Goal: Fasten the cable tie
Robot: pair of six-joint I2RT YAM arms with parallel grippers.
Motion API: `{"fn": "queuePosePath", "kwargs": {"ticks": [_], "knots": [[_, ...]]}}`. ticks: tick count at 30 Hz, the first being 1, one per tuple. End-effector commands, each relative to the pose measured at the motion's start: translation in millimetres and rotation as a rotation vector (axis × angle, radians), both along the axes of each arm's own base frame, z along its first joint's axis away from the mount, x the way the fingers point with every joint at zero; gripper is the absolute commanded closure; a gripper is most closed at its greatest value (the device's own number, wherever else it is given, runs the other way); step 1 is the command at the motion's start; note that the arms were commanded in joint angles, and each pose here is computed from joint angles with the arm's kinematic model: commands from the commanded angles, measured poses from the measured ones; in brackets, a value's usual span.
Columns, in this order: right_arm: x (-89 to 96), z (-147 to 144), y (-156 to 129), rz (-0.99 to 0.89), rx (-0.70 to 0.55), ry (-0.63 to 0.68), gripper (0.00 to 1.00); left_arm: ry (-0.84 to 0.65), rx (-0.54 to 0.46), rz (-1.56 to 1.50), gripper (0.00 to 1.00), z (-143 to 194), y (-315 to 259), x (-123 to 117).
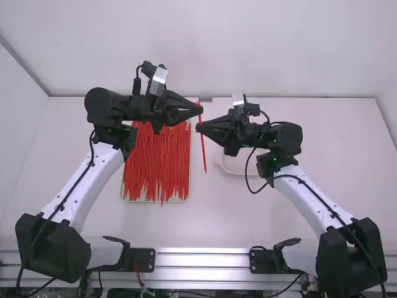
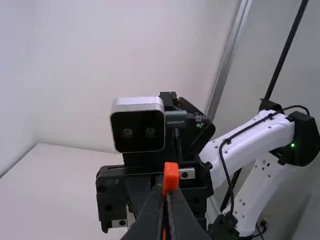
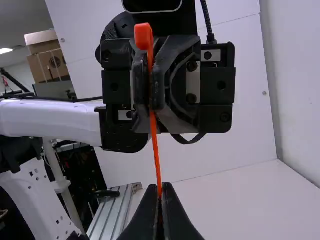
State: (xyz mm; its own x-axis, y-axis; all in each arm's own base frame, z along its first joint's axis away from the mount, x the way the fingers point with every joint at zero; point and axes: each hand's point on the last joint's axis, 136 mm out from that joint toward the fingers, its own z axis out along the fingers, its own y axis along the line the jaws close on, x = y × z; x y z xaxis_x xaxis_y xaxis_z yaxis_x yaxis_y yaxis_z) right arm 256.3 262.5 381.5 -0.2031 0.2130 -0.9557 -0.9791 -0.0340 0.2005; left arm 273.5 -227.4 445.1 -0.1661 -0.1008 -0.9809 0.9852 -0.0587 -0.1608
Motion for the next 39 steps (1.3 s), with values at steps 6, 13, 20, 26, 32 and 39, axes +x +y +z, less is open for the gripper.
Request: {"fn": "queuePosePath", "kwargs": {"ticks": [6,13,20,26,32,39], "knots": [[-0.3,12.3,-1.3,-0.002,0.016,-0.021,1.0,-0.017,-0.009,0.002,0.98,8.2,-0.7,-1.3],[0.2,11.5,-1.4,-0.002,0.013,-0.016,1.0,-0.017,-0.011,0.002,0.98,8.6,-1.2,-1.3],[-5.0,8.5,-0.7,0.027,-0.005,-0.023,0.9,-0.02,-0.017,0.016,0.98,10.0,0.8,1.1],[-13.6,2.9,0.0,0.077,-0.036,-0.036,0.83,-0.04,-0.03,0.023,0.99,27.7,8.1,-2.3],[-21.6,-2.8,0.4,0.125,-0.066,-0.041,0.79,-0.089,-0.034,0.014,0.99,44.6,8.0,-9.3],[-20.0,-15.0,2.2,0.143,-0.103,0.002,0.78,-0.06,-0.023,0.057,0.99,51.9,18.1,1.1]]}}
